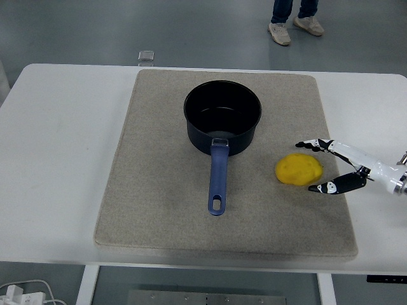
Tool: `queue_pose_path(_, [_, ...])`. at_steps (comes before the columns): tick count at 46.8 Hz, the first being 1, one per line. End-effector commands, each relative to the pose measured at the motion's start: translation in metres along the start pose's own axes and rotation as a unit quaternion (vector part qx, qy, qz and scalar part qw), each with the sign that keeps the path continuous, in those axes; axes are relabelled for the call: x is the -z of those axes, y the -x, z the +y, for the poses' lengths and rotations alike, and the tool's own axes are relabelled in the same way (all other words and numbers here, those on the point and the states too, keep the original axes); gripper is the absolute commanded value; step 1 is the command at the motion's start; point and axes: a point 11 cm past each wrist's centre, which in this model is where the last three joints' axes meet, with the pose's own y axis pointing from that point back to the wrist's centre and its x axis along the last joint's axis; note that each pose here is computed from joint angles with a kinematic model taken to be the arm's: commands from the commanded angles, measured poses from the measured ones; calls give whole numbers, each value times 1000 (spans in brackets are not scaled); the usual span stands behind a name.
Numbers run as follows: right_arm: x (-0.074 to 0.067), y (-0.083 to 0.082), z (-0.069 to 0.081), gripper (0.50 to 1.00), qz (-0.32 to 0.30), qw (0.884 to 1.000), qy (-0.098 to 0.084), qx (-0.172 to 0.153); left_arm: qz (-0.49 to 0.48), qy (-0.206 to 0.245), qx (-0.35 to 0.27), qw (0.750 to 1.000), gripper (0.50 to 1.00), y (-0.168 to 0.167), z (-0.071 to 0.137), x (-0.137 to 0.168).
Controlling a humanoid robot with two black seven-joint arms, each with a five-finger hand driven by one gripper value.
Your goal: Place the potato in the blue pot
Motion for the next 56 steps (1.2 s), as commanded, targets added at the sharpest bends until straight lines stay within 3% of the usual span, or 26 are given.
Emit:
queue_pose_path(1, [2,5,-4,817,-2,1000,-4,5,0,-1,0,1000,1000,0,0,1])
queue_pose_path(11, [5,10,-10,770,-2,1000,-12,11,0,0,0,1000,1000,0,0,0])
queue_pose_path(19, [3,11,-14,752,-1,1000,-7,11,0,0,0,1000,1000,0,0,0])
queue_pose_path(27, [2,14,-15,644,10,1000,-6,19,0,0,0,1000,1000,0,0,0])
queue_pose_path(34, [1,13,-15,500,16,1000,-5,21,0,0,0,1000,1000,0,0,0])
queue_pose_path(56, [4,4,-17,500,23,1000,-2,20,0,0,0,1000,1000,0,0,0])
